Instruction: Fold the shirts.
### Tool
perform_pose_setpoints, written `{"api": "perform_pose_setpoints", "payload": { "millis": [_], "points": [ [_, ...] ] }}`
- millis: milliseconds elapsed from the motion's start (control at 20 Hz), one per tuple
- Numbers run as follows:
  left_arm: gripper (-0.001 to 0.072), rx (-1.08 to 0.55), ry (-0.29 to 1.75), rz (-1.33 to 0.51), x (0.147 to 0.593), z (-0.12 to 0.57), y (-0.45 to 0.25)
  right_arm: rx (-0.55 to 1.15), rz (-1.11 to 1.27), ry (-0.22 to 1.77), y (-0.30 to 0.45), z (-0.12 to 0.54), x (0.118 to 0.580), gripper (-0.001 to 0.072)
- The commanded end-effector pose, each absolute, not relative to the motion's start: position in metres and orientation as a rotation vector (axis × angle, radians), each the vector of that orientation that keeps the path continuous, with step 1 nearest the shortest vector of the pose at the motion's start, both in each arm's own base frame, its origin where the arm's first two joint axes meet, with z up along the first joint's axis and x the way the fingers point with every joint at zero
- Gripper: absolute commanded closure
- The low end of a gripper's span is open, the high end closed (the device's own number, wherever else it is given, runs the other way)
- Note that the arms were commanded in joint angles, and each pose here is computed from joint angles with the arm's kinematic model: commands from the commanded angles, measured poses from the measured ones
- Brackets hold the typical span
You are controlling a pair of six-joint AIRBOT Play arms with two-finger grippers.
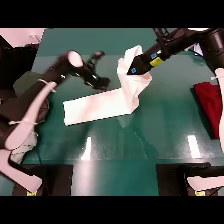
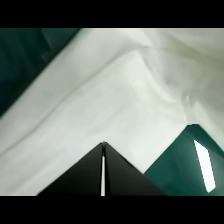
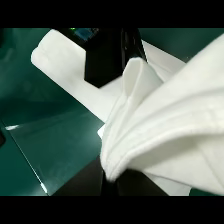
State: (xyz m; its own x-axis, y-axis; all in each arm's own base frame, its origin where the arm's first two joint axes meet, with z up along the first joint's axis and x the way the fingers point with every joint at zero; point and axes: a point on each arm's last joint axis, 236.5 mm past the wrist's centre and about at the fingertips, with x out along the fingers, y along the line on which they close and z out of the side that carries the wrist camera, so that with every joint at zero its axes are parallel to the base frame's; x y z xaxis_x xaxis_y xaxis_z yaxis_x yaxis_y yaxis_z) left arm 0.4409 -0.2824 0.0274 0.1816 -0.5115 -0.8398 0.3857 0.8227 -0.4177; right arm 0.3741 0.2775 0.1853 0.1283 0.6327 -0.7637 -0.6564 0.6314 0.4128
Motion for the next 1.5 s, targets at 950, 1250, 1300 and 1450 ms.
{"api": "perform_pose_setpoints", "payload": {
  "millis": [950, 1250, 1300, 1450],
  "points": [
    [0.0686, 0.019, 0.984, -0.209, 0.393, 0.211, -0.049, -0.164, 1.203, 0.925, 0.520, 0.067, 0.320, 0.0229],
    [0.0686, 0.026, 1.004, -0.221, 0.389, 0.208, -0.050, -0.253, 1.070, 1.162, 0.393, 0.070, 0.356, 0.0230],
    [0.0686, 0.022, 1.004, -0.226, 0.389, 0.208, -0.052, -0.224, 1.023, 1.213, 0.367, 0.067, 0.369, 0.0230],
    [0.0686, 0.019, 1.013, -0.229, 0.388, 0.204, -0.052, -0.127, 0.898, 1.305, 0.298, 0.057, 0.404, 0.0231]
  ]
}}
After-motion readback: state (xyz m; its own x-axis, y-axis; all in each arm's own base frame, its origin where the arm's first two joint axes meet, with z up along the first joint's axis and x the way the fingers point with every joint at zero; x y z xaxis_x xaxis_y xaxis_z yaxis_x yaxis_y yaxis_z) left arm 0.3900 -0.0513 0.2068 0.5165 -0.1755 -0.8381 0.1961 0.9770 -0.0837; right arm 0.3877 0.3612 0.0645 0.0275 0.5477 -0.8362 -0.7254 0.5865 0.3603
